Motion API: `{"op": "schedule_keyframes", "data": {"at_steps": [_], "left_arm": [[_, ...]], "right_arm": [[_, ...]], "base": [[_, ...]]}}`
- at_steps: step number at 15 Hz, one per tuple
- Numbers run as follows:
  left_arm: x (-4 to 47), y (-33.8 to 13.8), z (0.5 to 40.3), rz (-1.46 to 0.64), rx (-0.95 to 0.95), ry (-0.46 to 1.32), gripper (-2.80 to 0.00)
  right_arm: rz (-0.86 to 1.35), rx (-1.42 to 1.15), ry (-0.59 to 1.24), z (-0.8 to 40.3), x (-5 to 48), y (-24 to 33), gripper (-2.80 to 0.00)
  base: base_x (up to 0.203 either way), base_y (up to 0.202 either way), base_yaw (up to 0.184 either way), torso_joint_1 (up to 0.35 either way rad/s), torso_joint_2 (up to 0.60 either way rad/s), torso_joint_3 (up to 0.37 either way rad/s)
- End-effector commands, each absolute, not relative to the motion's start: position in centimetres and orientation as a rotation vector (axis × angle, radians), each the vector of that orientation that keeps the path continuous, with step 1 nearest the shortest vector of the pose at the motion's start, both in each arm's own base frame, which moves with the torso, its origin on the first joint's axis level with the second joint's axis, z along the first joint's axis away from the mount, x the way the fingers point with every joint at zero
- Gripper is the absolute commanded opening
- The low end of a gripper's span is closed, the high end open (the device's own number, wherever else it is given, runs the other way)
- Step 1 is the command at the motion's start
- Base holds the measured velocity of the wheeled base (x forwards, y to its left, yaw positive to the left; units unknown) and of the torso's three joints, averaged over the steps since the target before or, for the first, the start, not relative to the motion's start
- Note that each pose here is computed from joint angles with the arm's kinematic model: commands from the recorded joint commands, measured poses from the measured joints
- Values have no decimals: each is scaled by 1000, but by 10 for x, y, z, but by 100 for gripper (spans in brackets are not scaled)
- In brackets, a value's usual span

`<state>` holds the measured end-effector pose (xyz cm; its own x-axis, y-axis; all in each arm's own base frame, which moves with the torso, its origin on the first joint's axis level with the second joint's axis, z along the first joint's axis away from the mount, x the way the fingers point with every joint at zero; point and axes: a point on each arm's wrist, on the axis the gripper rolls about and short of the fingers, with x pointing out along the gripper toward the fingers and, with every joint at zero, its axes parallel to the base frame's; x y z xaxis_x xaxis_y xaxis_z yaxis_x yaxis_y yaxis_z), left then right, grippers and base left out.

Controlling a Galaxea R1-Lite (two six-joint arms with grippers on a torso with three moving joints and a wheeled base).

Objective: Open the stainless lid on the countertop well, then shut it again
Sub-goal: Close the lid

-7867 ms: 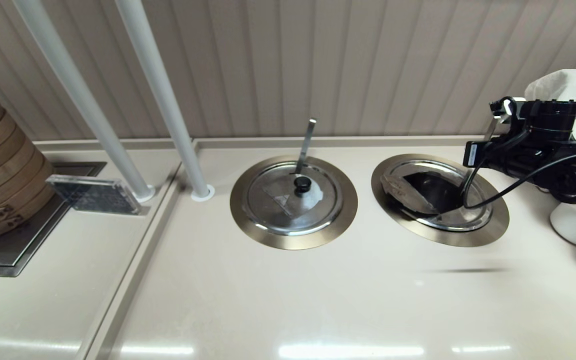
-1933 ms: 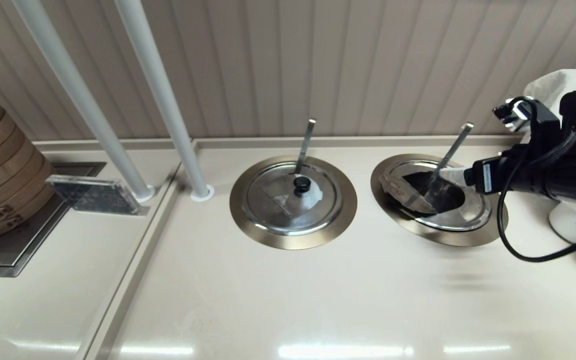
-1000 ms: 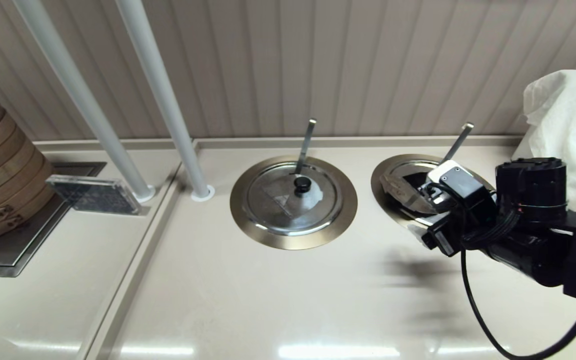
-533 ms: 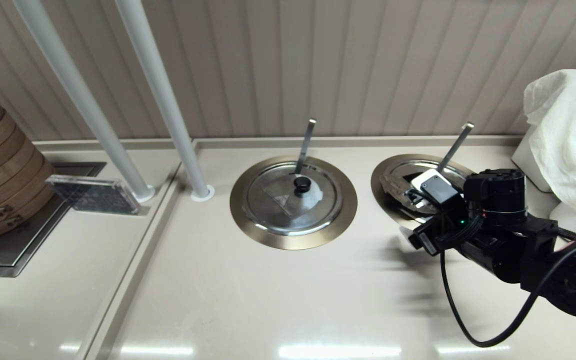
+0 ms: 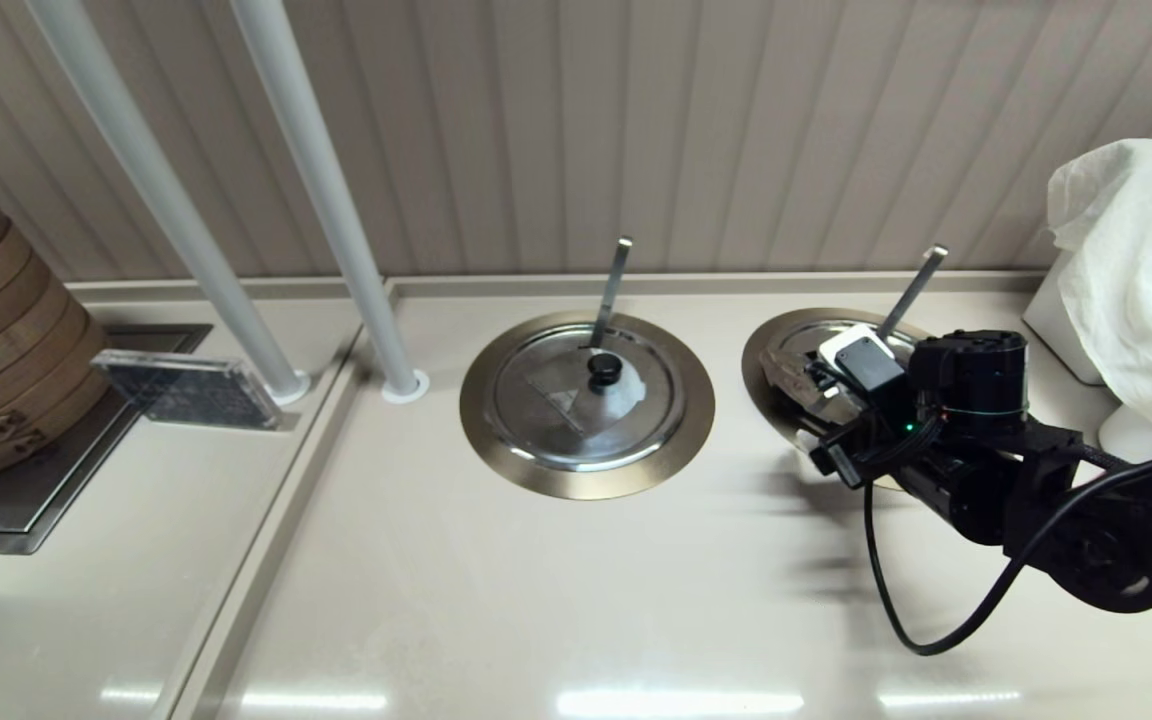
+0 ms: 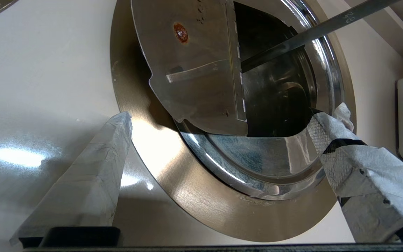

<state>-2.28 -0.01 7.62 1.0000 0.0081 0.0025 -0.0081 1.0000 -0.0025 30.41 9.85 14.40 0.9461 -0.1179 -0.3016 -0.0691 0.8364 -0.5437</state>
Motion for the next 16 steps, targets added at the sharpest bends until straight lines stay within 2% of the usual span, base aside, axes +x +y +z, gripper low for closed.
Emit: {"op": "schedule_keyframes", "data": {"at_steps": [1, 9, 16], "left_arm": [[-23, 0, 76, 9, -3, -3, -280], [-23, 0, 76, 9, -3, -3, -280], [-23, 0, 76, 9, -3, -3, -280]], "right_arm": [[-32, -585, 336, 142, 307, 98, 0], [-83, -565, 316, 133, 327, 93, 0], [-139, -542, 277, 148, 332, 82, 0]], "base": [[0, 0, 0, 0, 0, 0], [0, 0, 0, 0, 0, 0], [0, 0, 0, 0, 0, 0]]}}
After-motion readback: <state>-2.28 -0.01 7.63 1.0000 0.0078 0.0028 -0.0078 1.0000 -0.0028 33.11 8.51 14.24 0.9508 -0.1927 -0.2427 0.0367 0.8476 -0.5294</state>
